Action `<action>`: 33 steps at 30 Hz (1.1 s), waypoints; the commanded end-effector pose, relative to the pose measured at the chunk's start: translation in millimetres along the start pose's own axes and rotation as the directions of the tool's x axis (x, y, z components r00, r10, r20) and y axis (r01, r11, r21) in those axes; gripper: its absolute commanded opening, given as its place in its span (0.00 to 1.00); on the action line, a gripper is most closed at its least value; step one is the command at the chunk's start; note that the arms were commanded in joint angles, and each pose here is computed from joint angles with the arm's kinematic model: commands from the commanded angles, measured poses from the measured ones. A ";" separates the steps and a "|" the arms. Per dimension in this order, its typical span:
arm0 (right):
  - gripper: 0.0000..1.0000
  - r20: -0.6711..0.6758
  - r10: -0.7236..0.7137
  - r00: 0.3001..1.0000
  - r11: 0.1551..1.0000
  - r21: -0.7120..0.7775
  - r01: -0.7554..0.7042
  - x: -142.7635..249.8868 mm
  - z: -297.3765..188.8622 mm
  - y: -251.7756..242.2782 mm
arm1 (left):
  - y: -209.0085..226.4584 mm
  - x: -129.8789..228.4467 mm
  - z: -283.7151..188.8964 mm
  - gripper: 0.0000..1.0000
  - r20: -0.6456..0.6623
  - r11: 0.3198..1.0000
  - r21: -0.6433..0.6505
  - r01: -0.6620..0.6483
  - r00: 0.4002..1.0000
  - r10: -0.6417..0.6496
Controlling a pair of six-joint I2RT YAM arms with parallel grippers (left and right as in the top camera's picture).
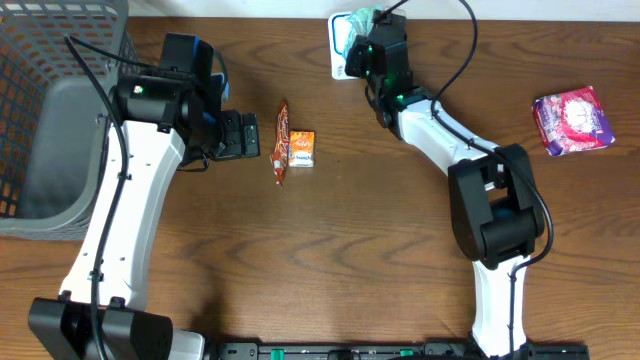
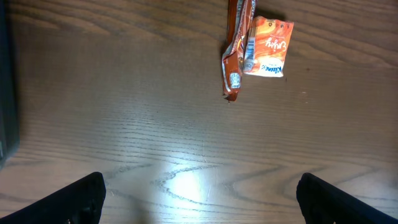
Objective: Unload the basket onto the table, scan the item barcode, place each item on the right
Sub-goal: 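Hold the green wipes pack before the scanner, then carry the wipes right and release them beside the purple box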
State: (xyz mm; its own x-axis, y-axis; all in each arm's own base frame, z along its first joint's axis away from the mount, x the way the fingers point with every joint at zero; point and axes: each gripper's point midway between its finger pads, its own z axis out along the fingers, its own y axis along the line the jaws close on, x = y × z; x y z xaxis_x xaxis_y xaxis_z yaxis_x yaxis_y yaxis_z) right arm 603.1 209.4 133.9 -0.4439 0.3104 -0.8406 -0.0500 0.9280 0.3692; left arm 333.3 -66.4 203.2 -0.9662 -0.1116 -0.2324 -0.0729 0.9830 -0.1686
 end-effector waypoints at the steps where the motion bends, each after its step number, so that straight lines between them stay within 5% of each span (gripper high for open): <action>1: 0.01 0.033 0.024 0.999 1.000 0.018 -0.025 -17.6 -1.4 -6.4 | 2.2 1.0 1.5 0.98 -0.005 1.000 -0.011 0.006 1.000 -0.006; 8: 0.01 0.017 0.058 0.998 0.993 0.104 -0.060 -30.7 -4.0 -53.1 | 2.2 1.0 1.5 0.98 -0.005 1.000 -0.011 0.006 1.000 -0.006; 15: 0.01 -0.122 -0.002 0.993 0.972 0.234 0.031 -51.9 -35.2 -153.0 | 2.2 1.0 1.5 0.98 -0.005 1.000 -0.011 0.006 1.000 -0.006; 24: 0.01 -0.494 -0.058 0.867 0.906 0.339 0.253 -3.5 -96.1 -290.6 | 2.2 1.0 1.5 0.98 -0.005 1.000 -0.011 0.006 1.000 -0.006; 33: 0.01 -0.583 0.012 0.813 0.862 0.418 0.287 7.6 -138.5 -357.7 | 2.2 1.0 1.5 0.98 -0.005 1.000 -0.011 0.006 1.000 -0.006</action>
State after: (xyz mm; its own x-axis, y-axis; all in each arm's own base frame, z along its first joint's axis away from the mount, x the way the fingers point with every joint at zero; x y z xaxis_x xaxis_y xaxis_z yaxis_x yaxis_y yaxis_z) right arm 495.9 -128.7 38.0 -0.8846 0.1763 -0.4317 0.2192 0.9743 -0.0513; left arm 333.2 -66.4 203.2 -0.9663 -0.1115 -0.2320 -0.0729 0.9829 -0.1689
